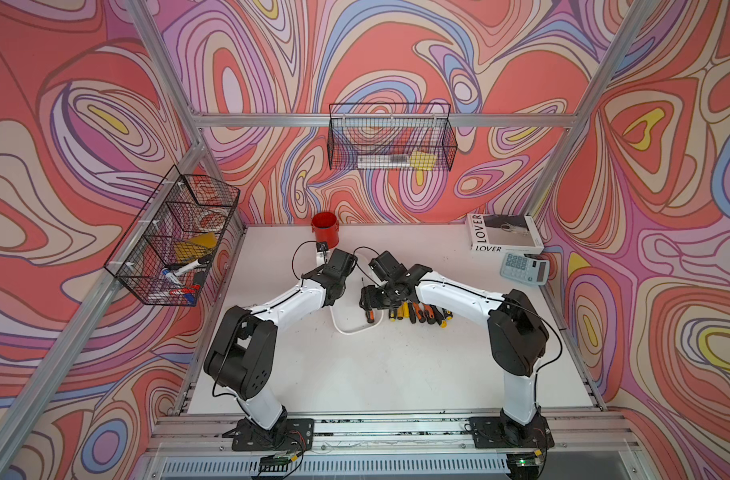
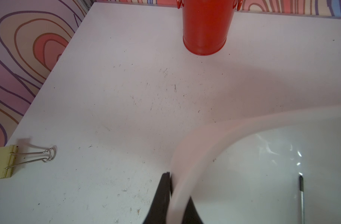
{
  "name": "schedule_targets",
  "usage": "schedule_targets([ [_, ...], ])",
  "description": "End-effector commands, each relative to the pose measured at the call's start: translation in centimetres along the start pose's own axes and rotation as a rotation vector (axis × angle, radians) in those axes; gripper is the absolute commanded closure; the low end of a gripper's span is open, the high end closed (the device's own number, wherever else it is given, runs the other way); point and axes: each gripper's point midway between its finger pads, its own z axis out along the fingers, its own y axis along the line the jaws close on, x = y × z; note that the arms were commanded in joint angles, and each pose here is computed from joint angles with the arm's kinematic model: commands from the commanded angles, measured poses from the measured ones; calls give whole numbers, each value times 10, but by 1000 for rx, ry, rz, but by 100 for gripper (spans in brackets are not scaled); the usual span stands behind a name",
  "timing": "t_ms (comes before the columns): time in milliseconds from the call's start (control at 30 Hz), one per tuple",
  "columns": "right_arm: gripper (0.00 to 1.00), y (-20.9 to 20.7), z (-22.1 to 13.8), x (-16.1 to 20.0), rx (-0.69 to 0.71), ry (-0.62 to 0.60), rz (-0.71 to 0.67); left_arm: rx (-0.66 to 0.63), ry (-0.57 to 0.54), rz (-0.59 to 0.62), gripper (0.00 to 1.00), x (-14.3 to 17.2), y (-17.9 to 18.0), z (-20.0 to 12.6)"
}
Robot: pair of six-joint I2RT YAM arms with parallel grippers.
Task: Take out the screwdriver from the storage box
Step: Pick up the screwdriver from the storage box.
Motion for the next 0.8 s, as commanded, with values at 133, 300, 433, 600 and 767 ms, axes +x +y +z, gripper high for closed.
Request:
schedule_targets([
  [133,35,2,15,3,33,58,17,-33,13,32,100,4,7,1],
  [300,35,-5,26,3,153,99,4,-28,11,28,100,4,6,0],
  [433,35,-15,35,11,246,141,10,-30,5,29,100,2,7,-1],
  [600,34,-21,41,16,286,151,31,-30,5,30,100,3,7,-1],
  [767,34,-20,59,28,242,185,65,-25,8,27,100,4,5,0],
])
